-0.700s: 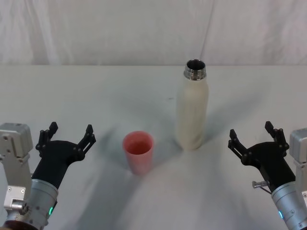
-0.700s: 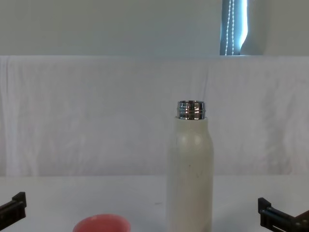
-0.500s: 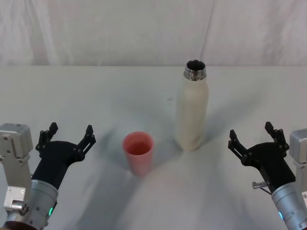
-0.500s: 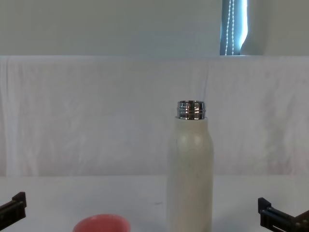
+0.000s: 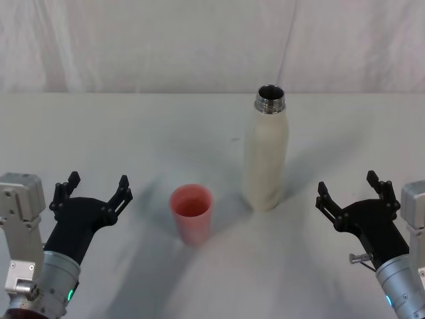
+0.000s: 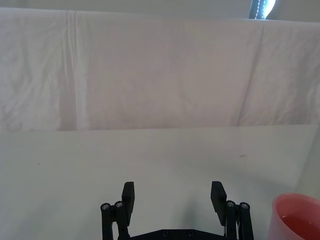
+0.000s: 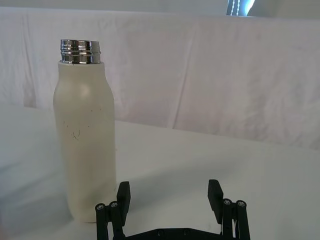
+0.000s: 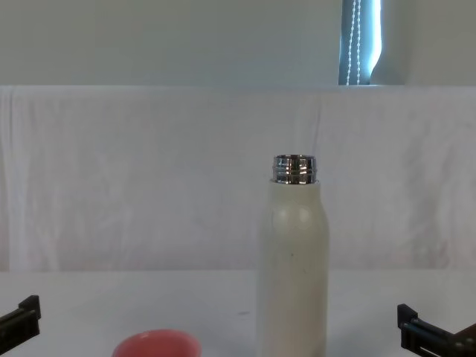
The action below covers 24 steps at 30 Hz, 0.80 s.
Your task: Grasp the thermos with one hand and pour water into the cup lid.
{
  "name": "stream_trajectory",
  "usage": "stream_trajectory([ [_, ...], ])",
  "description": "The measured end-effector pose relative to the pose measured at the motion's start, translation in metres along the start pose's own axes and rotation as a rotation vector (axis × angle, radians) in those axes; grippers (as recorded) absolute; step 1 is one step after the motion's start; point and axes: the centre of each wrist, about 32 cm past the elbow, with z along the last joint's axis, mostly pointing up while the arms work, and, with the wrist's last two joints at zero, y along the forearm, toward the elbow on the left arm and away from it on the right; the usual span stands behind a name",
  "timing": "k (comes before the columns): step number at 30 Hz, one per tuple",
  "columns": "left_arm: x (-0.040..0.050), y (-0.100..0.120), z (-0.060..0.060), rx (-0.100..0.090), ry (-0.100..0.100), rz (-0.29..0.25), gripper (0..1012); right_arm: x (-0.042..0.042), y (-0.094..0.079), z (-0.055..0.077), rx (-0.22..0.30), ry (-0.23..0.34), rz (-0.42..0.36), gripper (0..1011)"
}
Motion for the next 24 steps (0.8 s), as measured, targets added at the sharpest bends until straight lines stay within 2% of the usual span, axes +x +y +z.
stream_trajectory([
  [24,0.0000,0.0000,0.0000,0.000,0.000,0.000,1001,0.0000,0.0000,0.0000,0.000,0.000,0.000,1001],
])
